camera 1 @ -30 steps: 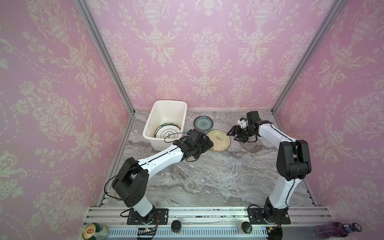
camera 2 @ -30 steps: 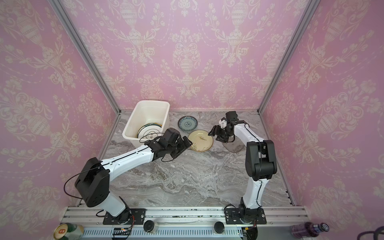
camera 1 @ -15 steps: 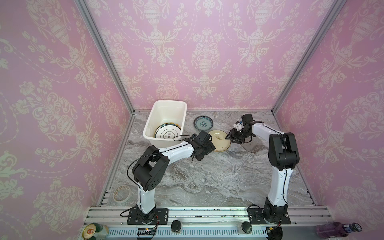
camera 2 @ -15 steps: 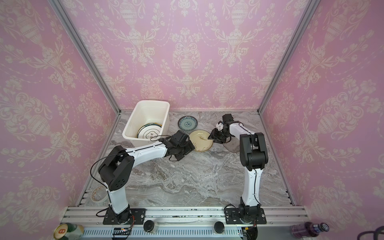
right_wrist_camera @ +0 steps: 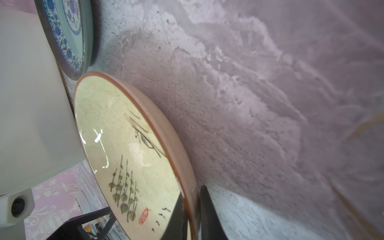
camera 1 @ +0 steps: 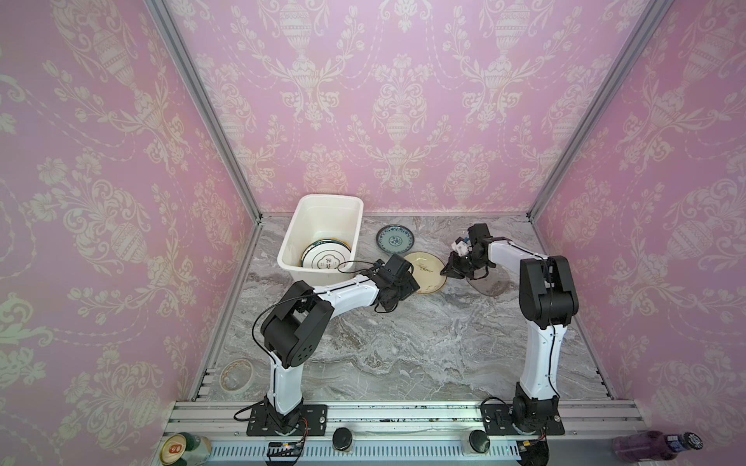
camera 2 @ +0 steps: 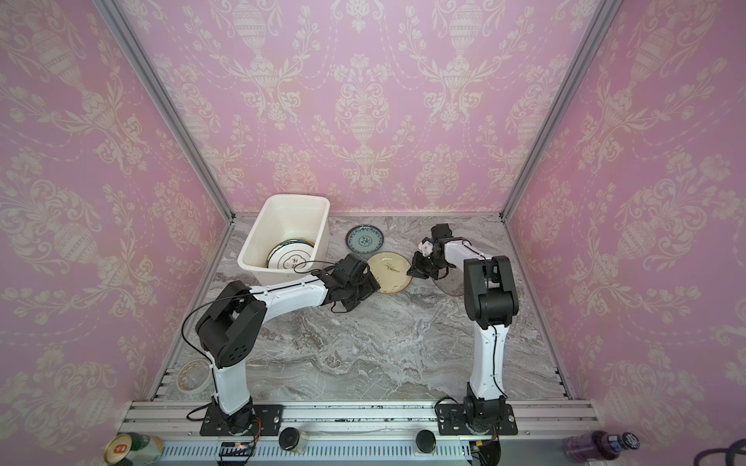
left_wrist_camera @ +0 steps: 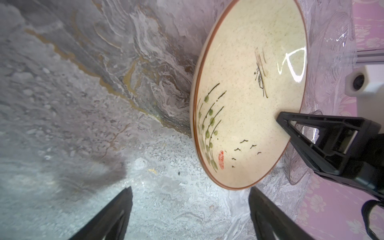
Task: Place the plates into the plastic bin on the countertop
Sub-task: Pick up the plate from the top-center of the table.
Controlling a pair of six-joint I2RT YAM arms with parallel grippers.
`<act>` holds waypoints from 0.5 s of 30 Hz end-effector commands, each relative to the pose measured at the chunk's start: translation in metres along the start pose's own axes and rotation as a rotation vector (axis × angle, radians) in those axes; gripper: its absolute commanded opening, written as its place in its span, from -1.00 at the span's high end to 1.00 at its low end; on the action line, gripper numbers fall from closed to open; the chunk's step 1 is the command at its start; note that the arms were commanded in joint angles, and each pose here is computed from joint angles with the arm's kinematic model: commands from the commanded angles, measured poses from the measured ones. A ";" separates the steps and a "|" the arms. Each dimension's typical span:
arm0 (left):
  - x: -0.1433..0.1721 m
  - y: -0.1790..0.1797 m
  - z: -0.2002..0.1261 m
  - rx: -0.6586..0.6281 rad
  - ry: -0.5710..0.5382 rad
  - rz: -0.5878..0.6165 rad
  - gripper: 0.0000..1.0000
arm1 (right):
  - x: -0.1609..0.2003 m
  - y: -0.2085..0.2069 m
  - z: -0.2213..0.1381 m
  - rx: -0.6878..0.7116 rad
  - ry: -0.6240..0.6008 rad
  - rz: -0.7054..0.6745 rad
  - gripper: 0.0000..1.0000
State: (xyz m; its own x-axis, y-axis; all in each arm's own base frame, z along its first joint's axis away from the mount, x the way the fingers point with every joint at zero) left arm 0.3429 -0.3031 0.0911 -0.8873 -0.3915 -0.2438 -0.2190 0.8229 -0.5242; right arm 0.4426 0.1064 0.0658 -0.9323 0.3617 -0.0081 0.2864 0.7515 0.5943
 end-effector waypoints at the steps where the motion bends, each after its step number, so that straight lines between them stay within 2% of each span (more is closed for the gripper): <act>1: -0.005 -0.003 -0.007 -0.011 -0.037 0.055 -0.80 | 0.011 -0.002 0.002 0.002 0.037 -0.010 0.87; 6: -0.008 -0.006 -0.014 -0.023 -0.045 0.128 -0.81 | 0.017 0.002 -0.007 -0.009 0.037 -0.013 1.00; 15: -0.017 -0.028 -0.044 0.043 -0.109 0.244 -0.83 | 0.038 0.016 -0.040 -0.034 0.017 -0.013 1.00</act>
State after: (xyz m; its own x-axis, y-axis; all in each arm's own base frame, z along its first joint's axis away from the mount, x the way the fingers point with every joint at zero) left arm 0.3444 -0.2986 0.1083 -0.8931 -0.2772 -0.3542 -0.0830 0.8755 -0.4760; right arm 0.4100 0.1018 0.0712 -0.9309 0.3640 0.0297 0.3164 0.7632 0.5634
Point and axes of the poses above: each gripper's point midway between its finger pads, its own z axis out along the fingers, its own y axis along the line the jaws close on, x = y × z, the point moved 4 cm from there along -z, back along the fingers, and after that the axes turned 10 degrees about z, right-handed, at the moved point
